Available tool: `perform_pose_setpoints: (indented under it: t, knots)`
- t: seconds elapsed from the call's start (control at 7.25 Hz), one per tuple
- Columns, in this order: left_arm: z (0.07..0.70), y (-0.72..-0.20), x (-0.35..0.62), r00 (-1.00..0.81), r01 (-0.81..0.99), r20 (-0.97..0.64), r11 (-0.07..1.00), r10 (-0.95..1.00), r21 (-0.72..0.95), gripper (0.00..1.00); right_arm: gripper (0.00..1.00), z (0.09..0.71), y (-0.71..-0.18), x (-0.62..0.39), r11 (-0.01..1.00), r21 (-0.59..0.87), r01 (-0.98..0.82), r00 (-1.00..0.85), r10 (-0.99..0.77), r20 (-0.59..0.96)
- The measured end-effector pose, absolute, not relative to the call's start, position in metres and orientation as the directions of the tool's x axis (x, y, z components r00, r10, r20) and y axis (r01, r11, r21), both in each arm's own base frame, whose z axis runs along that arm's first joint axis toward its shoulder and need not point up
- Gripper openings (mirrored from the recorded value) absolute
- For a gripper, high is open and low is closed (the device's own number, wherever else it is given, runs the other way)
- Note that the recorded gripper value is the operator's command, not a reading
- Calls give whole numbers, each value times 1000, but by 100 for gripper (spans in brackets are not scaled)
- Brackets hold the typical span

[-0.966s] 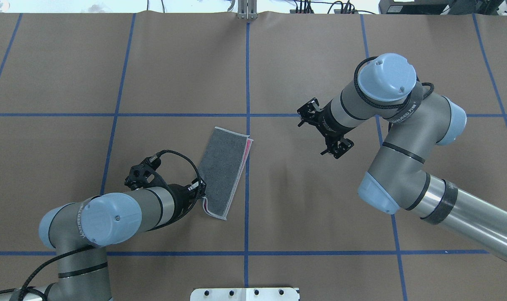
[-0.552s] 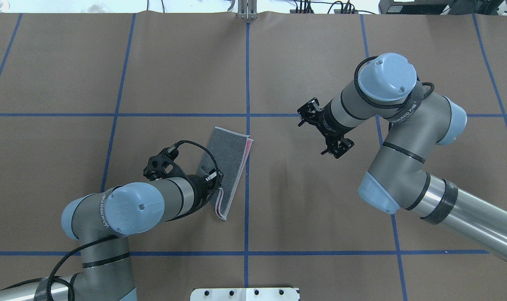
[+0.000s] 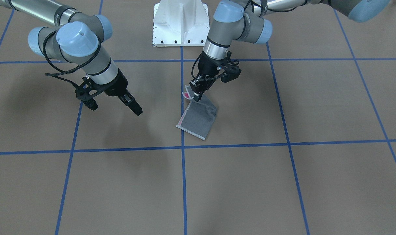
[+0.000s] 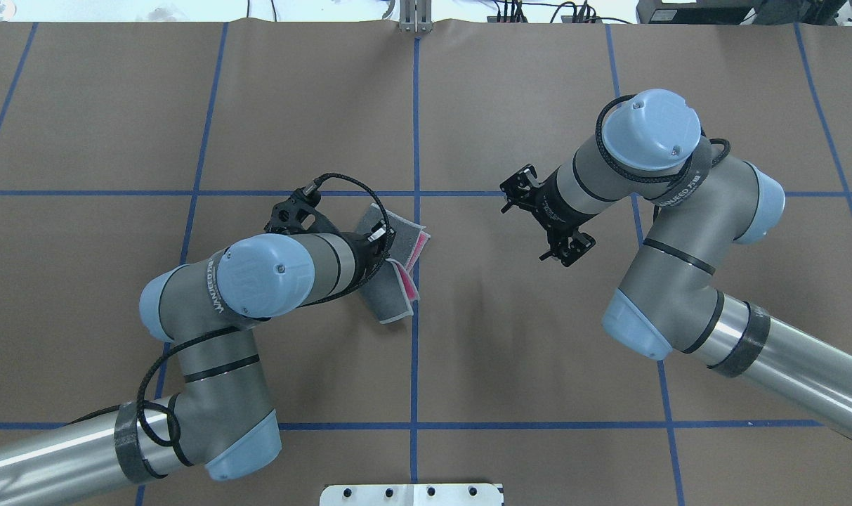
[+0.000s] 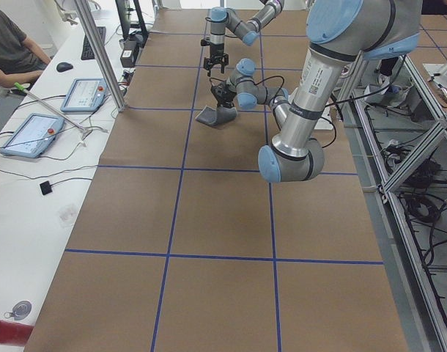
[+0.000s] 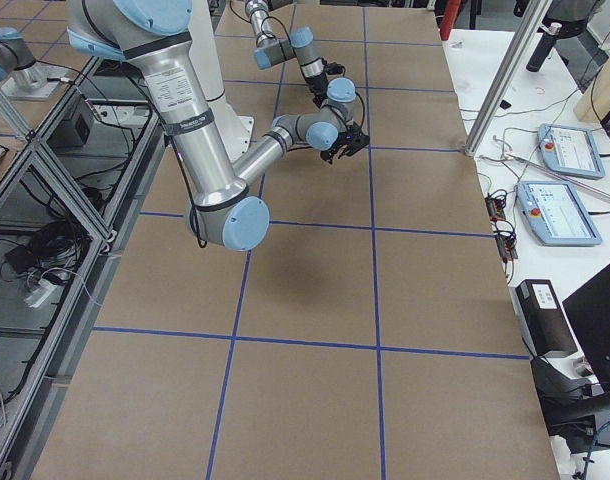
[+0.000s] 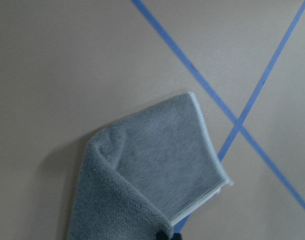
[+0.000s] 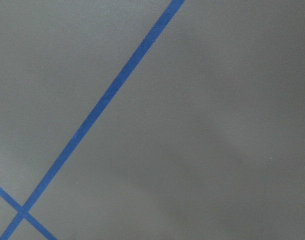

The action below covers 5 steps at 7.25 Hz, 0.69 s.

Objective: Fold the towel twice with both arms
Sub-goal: 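Lift the strip end and fold it over toward the far end with the left gripper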

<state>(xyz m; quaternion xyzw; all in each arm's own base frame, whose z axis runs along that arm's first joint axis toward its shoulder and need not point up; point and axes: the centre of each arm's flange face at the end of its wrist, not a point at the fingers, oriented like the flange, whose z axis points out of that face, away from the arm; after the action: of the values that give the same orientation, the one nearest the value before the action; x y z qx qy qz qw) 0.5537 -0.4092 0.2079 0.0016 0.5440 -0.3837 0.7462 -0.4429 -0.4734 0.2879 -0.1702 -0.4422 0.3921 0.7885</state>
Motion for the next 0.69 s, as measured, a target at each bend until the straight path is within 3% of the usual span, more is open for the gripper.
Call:
perform_pose_setpoints:
  t: [0.69]
  knots:
    - [189,-482,563,103,622,-794,662,-600,-419,0,100,285,-472,-442,636,-615,-466,300,768,567]
